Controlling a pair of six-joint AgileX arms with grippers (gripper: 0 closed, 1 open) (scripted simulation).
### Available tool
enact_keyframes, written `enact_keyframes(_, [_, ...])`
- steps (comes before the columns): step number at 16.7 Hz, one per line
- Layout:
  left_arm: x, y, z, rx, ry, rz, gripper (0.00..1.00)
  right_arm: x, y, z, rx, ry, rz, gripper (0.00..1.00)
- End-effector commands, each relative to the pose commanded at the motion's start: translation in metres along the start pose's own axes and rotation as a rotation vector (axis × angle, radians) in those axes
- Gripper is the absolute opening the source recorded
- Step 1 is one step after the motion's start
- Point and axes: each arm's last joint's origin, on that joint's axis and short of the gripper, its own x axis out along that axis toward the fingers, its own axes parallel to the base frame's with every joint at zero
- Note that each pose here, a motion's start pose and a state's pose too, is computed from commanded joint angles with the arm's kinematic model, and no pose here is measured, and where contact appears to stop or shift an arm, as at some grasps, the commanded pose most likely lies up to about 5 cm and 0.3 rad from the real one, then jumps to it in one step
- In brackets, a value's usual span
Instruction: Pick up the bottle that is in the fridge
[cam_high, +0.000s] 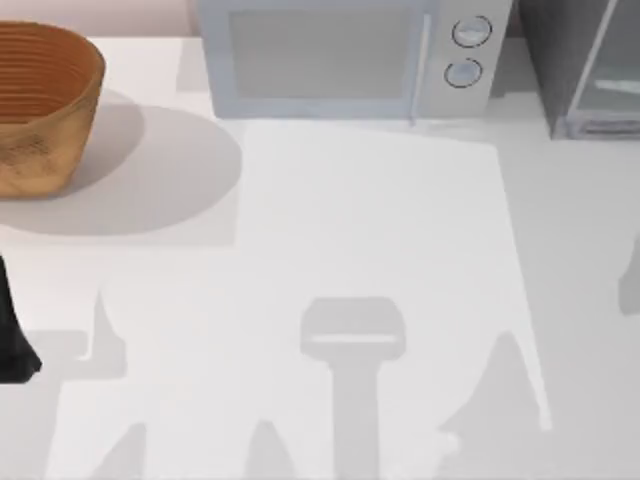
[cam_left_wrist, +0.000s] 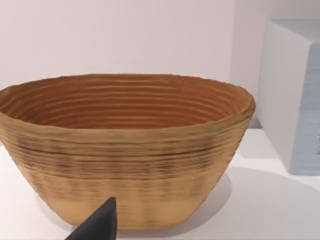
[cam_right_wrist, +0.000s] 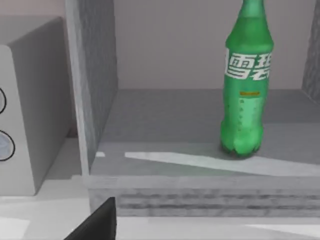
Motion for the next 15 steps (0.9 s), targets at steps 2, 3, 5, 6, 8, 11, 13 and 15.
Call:
enact_keyframes(2, [0.000,0.000,0.000,0.000,0.000,0.000,1.00,0.010,-0.012,-0.011,0.007,0.012,0.001,1.00])
enact_keyframes(3, [0.000,0.000,0.000,0.000,0.000,0.000,1.00,0.014,-0.018,-0.016,0.010,0.014,0.002,1.00])
enact_keyframes(5, [0.000,0.000,0.000,0.000,0.000,0.000,1.00,0.020,-0.029,-0.027,0.011,0.010,0.003,1.00])
enact_keyframes(6, [0.000,0.000,0.000,0.000,0.000,0.000,1.00,0.022,-0.034,-0.032,0.011,0.007,0.004,1.00])
enact_keyframes(8, [0.000,0.000,0.000,0.000,0.000,0.000,1.00,0.025,-0.043,-0.041,0.009,0.000,0.005,1.00])
enact_keyframes(11, [0.000,0.000,0.000,0.000,0.000,0.000,1.00,0.027,-0.051,-0.050,0.004,-0.012,0.006,1.00])
enact_keyframes(13, [0.000,0.000,0.000,0.000,0.000,0.000,1.00,0.028,-0.053,-0.051,0.001,-0.017,0.006,1.00])
enact_keyframes(15, [0.000,0.000,0.000,0.000,0.000,0.000,1.00,0.028,-0.053,-0.051,0.001,-0.017,0.006,1.00])
